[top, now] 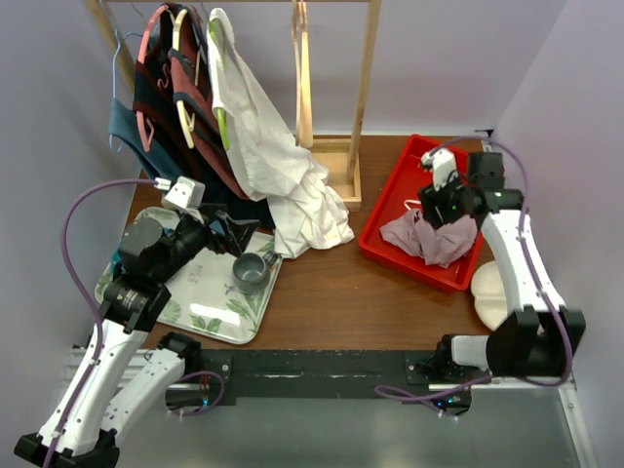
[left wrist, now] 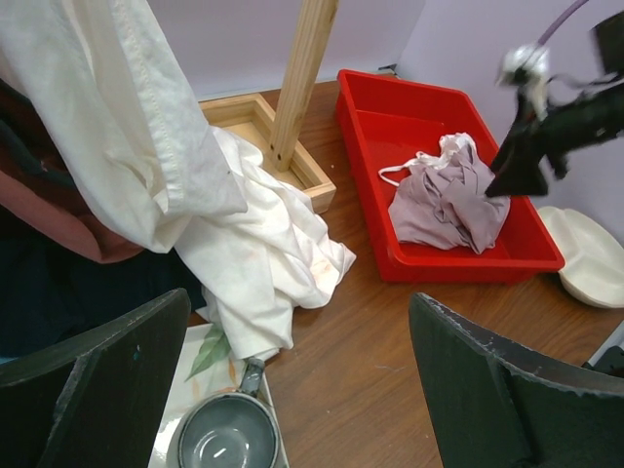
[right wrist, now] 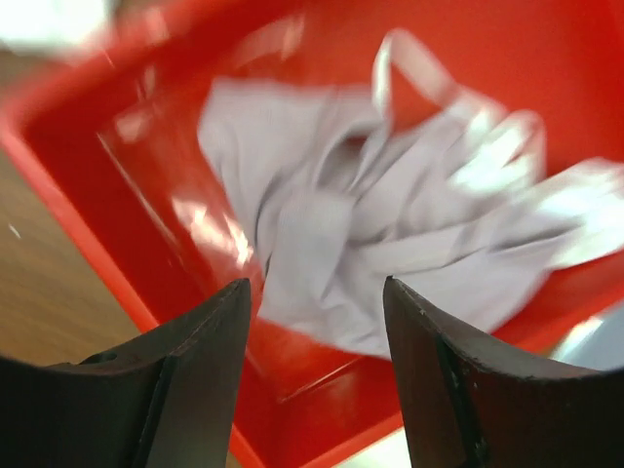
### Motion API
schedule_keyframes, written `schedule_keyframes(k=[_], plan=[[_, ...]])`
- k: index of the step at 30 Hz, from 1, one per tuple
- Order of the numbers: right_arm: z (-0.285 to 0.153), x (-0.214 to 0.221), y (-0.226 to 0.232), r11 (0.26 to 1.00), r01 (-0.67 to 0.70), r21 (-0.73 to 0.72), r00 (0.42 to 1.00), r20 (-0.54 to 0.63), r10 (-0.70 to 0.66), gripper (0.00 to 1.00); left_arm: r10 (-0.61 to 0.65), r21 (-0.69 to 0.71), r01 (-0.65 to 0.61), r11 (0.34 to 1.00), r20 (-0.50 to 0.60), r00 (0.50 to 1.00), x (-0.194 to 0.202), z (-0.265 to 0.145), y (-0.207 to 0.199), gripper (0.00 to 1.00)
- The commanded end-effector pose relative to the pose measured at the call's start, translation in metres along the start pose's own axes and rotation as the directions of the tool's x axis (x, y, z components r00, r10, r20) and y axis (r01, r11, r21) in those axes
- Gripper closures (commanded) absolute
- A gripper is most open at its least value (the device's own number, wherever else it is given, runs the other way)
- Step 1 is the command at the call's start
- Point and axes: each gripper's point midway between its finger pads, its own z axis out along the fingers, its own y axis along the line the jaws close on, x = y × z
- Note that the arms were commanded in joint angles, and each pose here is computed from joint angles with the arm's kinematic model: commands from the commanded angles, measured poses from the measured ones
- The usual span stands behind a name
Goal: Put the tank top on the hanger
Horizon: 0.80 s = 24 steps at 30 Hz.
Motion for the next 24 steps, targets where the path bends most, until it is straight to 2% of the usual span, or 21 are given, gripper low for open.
schedule_keyframes(k=[1, 4, 5, 6, 7, 8, 12, 13, 15, 16, 18, 19, 21, 22, 24], plan=[[0.036, 0.043, -0.007, 0.999, -0.023, 0.037, 0.992, -0.125, 0.027, 0.39, 0.002, 0.040, -0.004, 0.999, 0.060, 0.998, -0.019, -0.003, -0.011, 0.00], [0.057, 0.065, -0.011, 0.999, -0.026, 0.048, 0.981, -0.193, 0.035, 0.43, 0.002, 0.038, -0.004, 0.999, 0.053, 0.999, -0.016, -0.002, -0.010, 0.00], [0.060, 0.068, -0.011, 0.999, -0.026, 0.048, 0.979, -0.202, 0.035, 0.50, 0.001, 0.038, -0.003, 0.999, 0.051, 0.999, -0.015, -0.002, -0.010, 0.00], [0.063, 0.071, -0.010, 0.999, -0.025, 0.034, 0.976, -0.215, 0.032, 0.79, 0.001, 0.038, -0.003, 0.999, 0.050, 0.999, -0.015, -0.002, -0.010, 0.00], [0.062, 0.069, -0.008, 0.999, -0.025, 0.023, 0.977, -0.209, 0.029, 0.92, 0.002, 0.036, -0.004, 0.999, 0.049, 0.999, -0.014, -0.002, -0.009, 0.00], [0.057, 0.068, -0.004, 1.000, -0.027, 0.005, 0.977, -0.210, 0.028, 1.00, 0.003, 0.034, -0.005, 0.999, 0.049, 0.999, -0.014, -0.003, -0.009, 0.00], [0.003, 0.011, -0.005, 0.999, 0.014, 0.029, 0.999, -0.040, -0.013, 1.00, 0.006, 0.032, -0.007, 0.999, 0.047, 0.999, -0.015, -0.003, -0.009, 0.00], [-0.028, -0.023, -0.016, 0.994, 0.040, 0.100, 0.998, 0.053, -0.045, 1.00, 0.003, 0.040, -0.005, 0.999, 0.046, 0.999, -0.015, -0.003, -0.011, 0.00], [-0.062, -0.051, -0.023, 0.986, 0.056, 0.157, 0.989, 0.126, -0.077, 1.00, 0.000, 0.057, -0.003, 0.998, 0.058, 0.998, -0.019, -0.001, -0.014, 0.00], [-0.096, -0.082, -0.029, 0.974, 0.071, 0.215, 0.970, 0.213, -0.117, 1.00, -0.011, 0.078, 0.007, 0.997, 0.056, 0.998, -0.019, 0.000, -0.018, 0.00], [-0.126, -0.108, -0.027, 0.970, 0.072, 0.232, 0.949, 0.285, -0.138, 1.00, -0.021, 0.103, 0.013, 0.995, 0.074, 0.997, -0.025, 0.002, -0.023, 0.00], [-0.155, -0.134, -0.023, 0.967, 0.088, 0.239, 0.913, 0.369, -0.174, 1.00, -0.035, 0.120, 0.026, 0.992, 0.070, 0.997, -0.025, 0.002, -0.026, 0.00], [-0.178, -0.157, -0.012, 0.973, 0.095, 0.208, 0.874, 0.452, -0.182, 1.00, -0.045, 0.140, 0.033, 0.990, 0.078, 0.996, -0.028, 0.004, -0.029, 0.00], [-0.204, -0.178, -0.005, 0.971, 0.112, 0.213, 0.828, 0.520, -0.209, 1.00, -0.056, 0.160, 0.045, 0.986, 0.066, 0.996, -0.026, 0.005, -0.033, 0.00], [-0.221, -0.201, 0.019, 0.983, 0.156, 0.101, 0.772, 0.608, -0.185, 1.00, -0.058, 0.190, 0.045, 0.981, 0.066, 0.996, -0.028, 0.007, -0.037, 0.00]])
